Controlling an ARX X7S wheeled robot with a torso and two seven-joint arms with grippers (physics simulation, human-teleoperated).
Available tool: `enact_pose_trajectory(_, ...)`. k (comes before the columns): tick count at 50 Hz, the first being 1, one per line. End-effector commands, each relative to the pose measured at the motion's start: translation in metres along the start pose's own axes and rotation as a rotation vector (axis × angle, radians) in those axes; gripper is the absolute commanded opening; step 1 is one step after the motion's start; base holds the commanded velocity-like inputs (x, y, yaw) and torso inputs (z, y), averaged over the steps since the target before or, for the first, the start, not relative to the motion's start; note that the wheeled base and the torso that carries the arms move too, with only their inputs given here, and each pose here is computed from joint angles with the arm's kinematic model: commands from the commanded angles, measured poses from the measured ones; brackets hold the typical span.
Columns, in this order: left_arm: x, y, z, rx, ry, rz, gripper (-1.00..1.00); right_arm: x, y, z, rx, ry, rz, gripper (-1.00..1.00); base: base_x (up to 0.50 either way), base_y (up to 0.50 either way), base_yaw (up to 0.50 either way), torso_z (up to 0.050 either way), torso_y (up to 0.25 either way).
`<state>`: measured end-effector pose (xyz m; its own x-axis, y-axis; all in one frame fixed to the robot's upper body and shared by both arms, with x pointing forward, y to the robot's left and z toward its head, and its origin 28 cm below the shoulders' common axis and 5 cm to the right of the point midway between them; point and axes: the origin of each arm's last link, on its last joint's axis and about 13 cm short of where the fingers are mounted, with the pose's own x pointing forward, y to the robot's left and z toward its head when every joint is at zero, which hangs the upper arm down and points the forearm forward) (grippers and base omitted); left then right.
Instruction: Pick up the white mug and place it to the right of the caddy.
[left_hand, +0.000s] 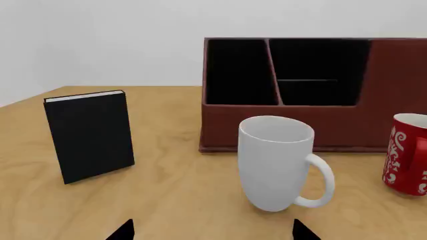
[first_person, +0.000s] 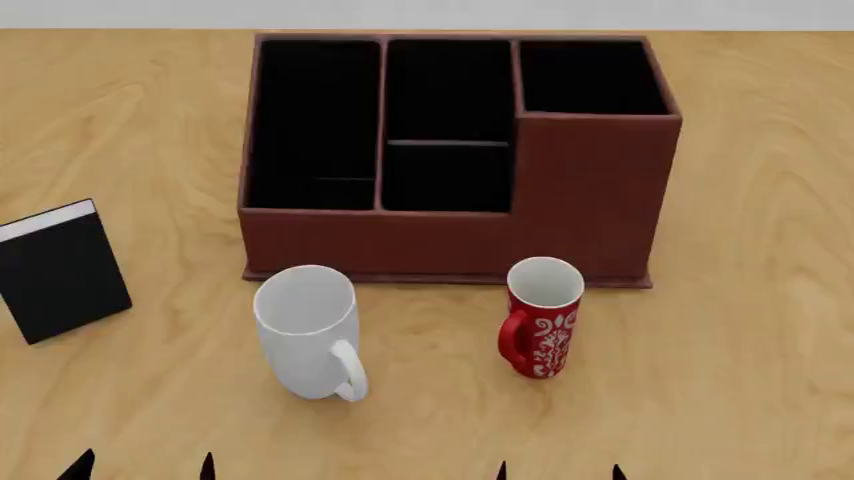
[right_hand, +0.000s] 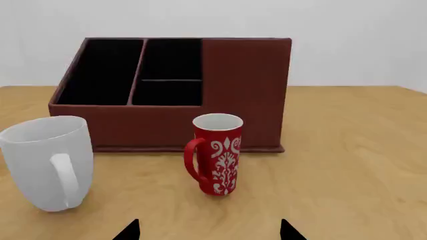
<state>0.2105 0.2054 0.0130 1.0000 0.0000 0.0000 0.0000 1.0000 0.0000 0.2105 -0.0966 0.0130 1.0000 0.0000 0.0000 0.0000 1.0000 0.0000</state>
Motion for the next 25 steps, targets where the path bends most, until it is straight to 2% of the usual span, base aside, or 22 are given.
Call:
enact_pose_trajectory(1, 0.0, 0.0, 0.0, 0.01, 0.0, 0.0, 1.0, 0.0, 0.0, 0.0, -0.009, 0.0, 0.0, 1.0, 0.0, 0.0, 0.0, 0.0, 0.0)
enact_pose_trajectory(2, -0.001, 0.0, 0.001, 0.0, -0.003, -0.002, 1.0, 0.0, -0.001, 0.004, -0.025, -0.06, -0.041, 1.0, 0.0, 0.0, 0.0, 0.0, 0.0)
enact_pose_trajectory(3, -0.001, -0.001, 0.002, 0.004, -0.006, -0.006, 1.0, -0.001, -0.002, 0.005, -0.047, -0.082, -0.025, 1.0, 0.0, 0.0, 0.0, 0.0, 0.0)
enact_pose_trajectory(4, -0.001, -0.001, 0.004, 0.017, -0.006, -0.001, 1.0, -0.002, -0.002, 0.006, -0.03, -0.035, 0.013, 1.0, 0.0, 0.0, 0.0, 0.0, 0.0)
enact_pose_trajectory(5, -0.001, -0.001, 0.005, 0.038, -0.009, 0.014, 1.0, -0.003, -0.003, 0.009, 0.025, 0.009, 0.057, 1.0, 0.0, 0.0, 0.0, 0.0, 0.0)
enact_pose_trajectory(7, -0.001, -0.001, 0.009, 0.031, -0.011, 0.011, 1.0, -0.002, -0.006, 0.014, 0.053, 0.027, 0.092, 1.0, 0.0, 0.0, 0.0, 0.0, 0.0)
enact_pose_trajectory(11, -0.002, -0.001, 0.02, 0.039, -0.007, 0.003, 1.0, 0.005, -0.012, 0.032, 0.023, 0.005, 0.084, 1.0, 0.0, 0.0, 0.0, 0.0, 0.0)
enact_pose_trajectory(12, -0.003, -0.002, 0.025, -0.003, -0.014, -0.051, 1.0, 0.008, -0.013, 0.038, 0.003, 0.008, 0.089, 1.0, 0.0, 0.0, 0.0, 0.0, 0.0)
enact_pose_trajectory(14, -0.003, -0.001, 0.033, 0.043, -0.028, -0.003, 1.0, 0.012, -0.014, 0.046, -0.026, 0.018, 0.095, 1.0, 0.0, 0.0, 0.0, 0.0, 0.0)
enact_pose_trajectory(16, -0.001, -0.002, 0.049, 0.057, -0.031, -0.003, 1.0, 0.021, -0.018, 0.069, -0.068, -0.006, 0.082, 1.0, 0.0, 0.0, 0.0, 0.0, 0.0)
enact_pose_trajectory(25, 0.004, -0.002, 0.068, 0.089, -0.047, 0.004, 1.0, 0.033, -0.023, 0.102, -0.09, -0.049, 0.076, 1.0, 0.0, 0.0, 0.0, 0.0, 0.0)
